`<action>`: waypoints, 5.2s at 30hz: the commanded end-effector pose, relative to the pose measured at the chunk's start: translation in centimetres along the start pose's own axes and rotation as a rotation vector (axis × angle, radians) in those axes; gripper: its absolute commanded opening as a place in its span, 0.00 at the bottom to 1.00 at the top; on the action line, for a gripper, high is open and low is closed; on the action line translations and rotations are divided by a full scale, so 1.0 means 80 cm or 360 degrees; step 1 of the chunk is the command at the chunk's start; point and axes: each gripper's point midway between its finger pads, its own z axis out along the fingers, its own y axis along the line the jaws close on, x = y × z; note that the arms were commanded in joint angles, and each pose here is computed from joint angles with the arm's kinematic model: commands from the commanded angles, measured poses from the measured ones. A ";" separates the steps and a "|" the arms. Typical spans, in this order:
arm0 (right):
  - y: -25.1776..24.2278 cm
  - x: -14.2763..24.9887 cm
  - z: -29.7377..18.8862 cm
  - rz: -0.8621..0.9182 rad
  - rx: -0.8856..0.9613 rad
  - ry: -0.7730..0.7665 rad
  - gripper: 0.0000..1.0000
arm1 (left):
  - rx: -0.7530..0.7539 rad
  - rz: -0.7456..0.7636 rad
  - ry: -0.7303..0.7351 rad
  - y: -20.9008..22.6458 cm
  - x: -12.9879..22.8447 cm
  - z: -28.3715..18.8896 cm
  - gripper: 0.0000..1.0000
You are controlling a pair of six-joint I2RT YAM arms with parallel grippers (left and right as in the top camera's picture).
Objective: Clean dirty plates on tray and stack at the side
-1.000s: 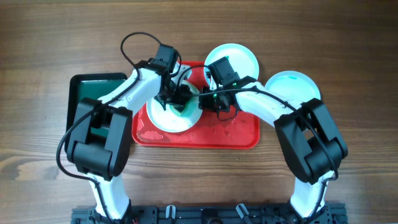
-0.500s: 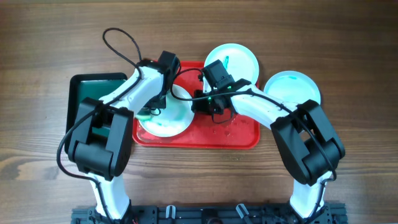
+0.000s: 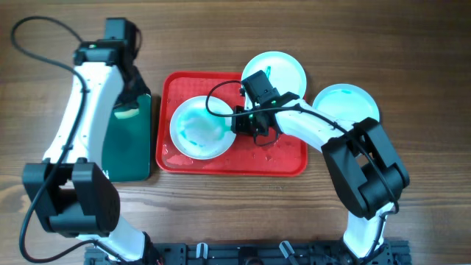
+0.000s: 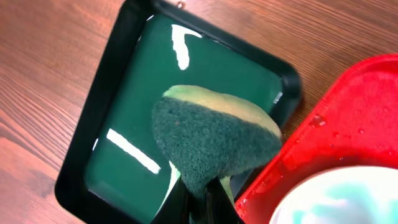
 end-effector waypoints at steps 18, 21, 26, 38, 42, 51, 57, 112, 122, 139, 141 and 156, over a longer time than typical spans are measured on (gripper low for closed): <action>0.031 -0.041 -0.273 -0.0910 0.1573 -0.1312 0.04 | 0.0190 -0.0235 0.0144 0.015 -0.010 0.026 0.04; 0.057 -0.030 -0.292 -0.1043 0.1730 -0.1437 0.04 | 0.0190 -0.0235 0.0144 0.015 -0.010 0.026 0.04; 0.103 -0.015 -0.312 -0.1178 0.1842 -0.1612 0.04 | 0.0190 -0.0235 0.0144 0.015 -0.010 0.026 0.04; 0.124 -0.011 -0.344 -0.1109 0.1978 -0.1765 0.04 | 0.0190 -0.0235 0.0144 0.015 -0.010 0.026 0.04; 0.125 -0.012 -0.338 -0.1135 0.1944 -0.1750 0.04 | 0.0190 -0.0235 0.0144 0.015 -0.010 0.026 0.04; 0.115 -0.006 -0.289 -0.1140 0.1625 -0.1638 0.04 | 0.0190 -0.0235 0.0144 0.015 -0.010 0.026 0.04; 0.104 0.014 -0.239 -0.1065 0.1290 -0.1405 0.04 | 0.0190 -0.0235 0.0144 0.015 -0.010 0.026 0.04; -0.143 -0.091 -0.247 0.0355 0.0290 -0.0805 0.60 | 0.0188 -0.0233 0.0149 0.015 -0.009 0.026 0.04; -0.157 -0.136 -0.132 0.0271 0.0558 -0.0298 0.48 | 0.0187 -0.0234 0.0149 0.016 -0.009 0.026 0.04; -0.183 -0.104 -0.108 0.0264 0.0709 -0.0149 0.07 | 0.0188 -0.0233 0.0149 0.015 -0.009 0.026 0.04; -0.182 -0.101 -0.107 0.0224 0.0700 -0.0120 0.04 | 0.0188 -0.0234 0.0149 0.016 -0.009 0.026 0.04; -0.123 0.013 -0.084 -0.0188 0.0695 0.0449 0.06 | 0.0188 -0.0233 0.0150 0.015 -0.009 0.026 0.04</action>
